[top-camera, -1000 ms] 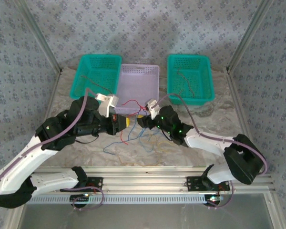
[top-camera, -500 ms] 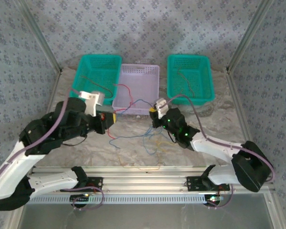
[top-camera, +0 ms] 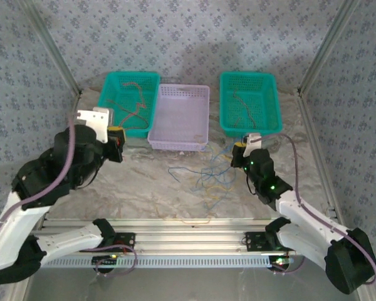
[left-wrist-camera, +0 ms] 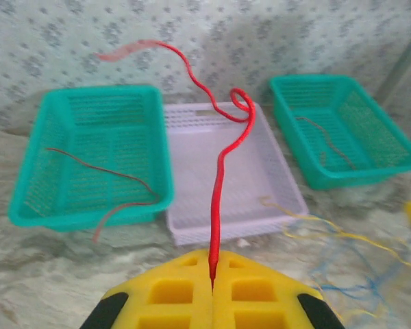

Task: Untangle the cables

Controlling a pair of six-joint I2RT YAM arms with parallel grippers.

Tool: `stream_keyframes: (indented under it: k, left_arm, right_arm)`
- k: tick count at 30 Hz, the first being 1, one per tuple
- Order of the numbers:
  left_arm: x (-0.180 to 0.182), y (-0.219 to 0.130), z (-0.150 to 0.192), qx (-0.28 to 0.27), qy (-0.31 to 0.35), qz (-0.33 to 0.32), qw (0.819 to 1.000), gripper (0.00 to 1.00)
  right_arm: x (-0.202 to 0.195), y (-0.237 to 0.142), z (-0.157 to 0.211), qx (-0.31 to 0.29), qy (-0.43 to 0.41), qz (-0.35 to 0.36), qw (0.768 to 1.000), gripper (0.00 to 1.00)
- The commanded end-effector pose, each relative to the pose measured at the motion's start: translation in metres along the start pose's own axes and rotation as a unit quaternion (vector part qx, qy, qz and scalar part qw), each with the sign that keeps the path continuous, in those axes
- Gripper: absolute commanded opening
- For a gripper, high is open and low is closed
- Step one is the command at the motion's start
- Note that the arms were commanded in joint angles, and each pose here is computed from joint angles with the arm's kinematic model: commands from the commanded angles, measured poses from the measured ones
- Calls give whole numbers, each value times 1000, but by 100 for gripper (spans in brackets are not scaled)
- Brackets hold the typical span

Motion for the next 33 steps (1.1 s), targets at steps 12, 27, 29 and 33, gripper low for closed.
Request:
stream_keyframes:
  k: [12,27,29,33]
  left_arm:
    - [84,178,-11,8,-144,-52,988,0]
    - [143,304,23,126,-215,-45,967,0]
    - [145,314,31,142,-218,-45,964,0]
    - [147,320,41,149,-223,-48,962,0]
  right_arm:
    - [10,-46,-40,-60,8,-51,997,0]
    - [17,-94,-89,-113,-4,-64,992,0]
    - [17,-100,-95,-122,-5,-64,990,0]
    - [17,-105,-96,-124,-7,-63,990,0]
Point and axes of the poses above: each hand's point on the last joint's axis, 136 mm out from that joint toward the fingers, its own y axis out along the fingers, its own x axis along the line the jaws close on, z = x × y, the point moved 8 cm from there along -y, back along the fingers, and after that the axes turned 2 degrees about -y, right-handed, at the moved point
